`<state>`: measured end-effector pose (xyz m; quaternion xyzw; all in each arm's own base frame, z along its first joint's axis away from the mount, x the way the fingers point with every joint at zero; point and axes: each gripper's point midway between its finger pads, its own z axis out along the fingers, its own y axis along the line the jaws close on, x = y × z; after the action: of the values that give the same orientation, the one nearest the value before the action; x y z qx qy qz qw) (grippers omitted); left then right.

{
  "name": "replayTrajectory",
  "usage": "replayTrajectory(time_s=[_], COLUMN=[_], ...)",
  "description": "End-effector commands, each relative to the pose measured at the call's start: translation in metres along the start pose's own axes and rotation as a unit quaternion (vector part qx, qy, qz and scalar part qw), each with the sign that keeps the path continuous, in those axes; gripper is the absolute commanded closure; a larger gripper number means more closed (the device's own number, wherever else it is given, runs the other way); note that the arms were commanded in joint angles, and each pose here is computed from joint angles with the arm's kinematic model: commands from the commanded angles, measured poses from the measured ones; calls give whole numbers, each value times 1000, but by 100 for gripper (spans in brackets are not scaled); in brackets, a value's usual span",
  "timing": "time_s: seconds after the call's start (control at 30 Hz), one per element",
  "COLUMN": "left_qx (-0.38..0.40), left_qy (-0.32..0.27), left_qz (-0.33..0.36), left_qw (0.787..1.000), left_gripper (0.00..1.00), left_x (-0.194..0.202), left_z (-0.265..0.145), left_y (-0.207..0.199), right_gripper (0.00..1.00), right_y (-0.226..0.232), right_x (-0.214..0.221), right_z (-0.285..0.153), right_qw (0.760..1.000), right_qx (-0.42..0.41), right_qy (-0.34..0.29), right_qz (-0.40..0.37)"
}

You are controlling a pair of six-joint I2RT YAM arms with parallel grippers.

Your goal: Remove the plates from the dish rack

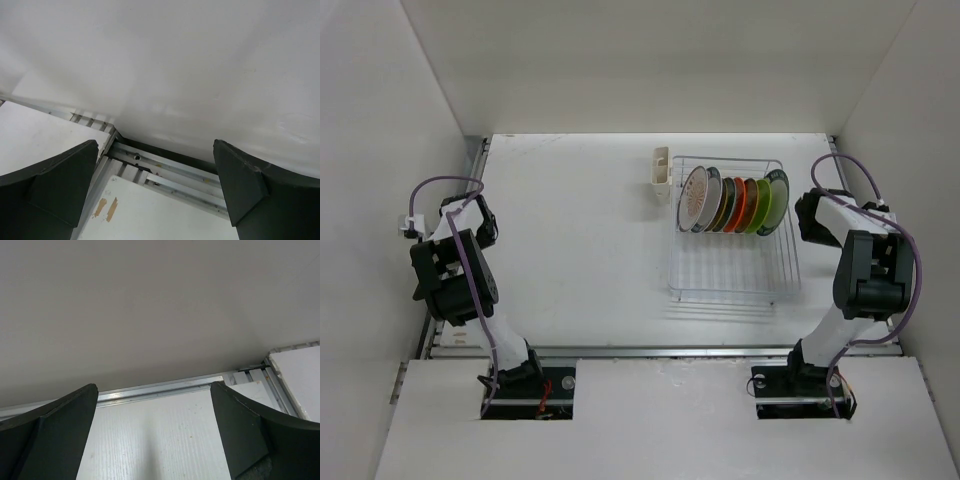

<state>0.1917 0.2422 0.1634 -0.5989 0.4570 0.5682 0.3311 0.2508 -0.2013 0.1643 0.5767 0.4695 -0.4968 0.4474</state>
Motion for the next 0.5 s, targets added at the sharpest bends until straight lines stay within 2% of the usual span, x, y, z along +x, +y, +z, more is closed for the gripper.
replayTrajectory(time_s=[0.0,0.17,0.27,0.3,0.33,0.4,0.47], left_qx=[-11,-7,0,10,16,26,49], left_qy=[-18,-23,-39,-47,-57,-40,-20], left_qz=[104,104,168,172,237,240,254], left_qw=[994,994,985,984,970,970,966], left_gripper=[0,0,0,0,0,0,0], left_x=[-25,-30,-52,-77,-91,-117,-127], left_z=[0,0,-2,-9,-14,-24,-36], left_y=[30,26,15,-1,-6,-15,-25], right_gripper=[0,0,0,0,0,0,0], right_y=[1,-1,5,7,8,2,2], right_x=[-17,-17,-42,-54,-66,-97,-128], right_z=[3,3,0,-4,-8,-17,-35], right_qw=[1000,1000,1000,1000,999,997,992], right_qx=[0,0,-3,-15,-25,-43,-74], right_qy=[-16,-16,-10,-22,-31,-42,-35], right_qz=[7,-8,5,13,23,47,98])
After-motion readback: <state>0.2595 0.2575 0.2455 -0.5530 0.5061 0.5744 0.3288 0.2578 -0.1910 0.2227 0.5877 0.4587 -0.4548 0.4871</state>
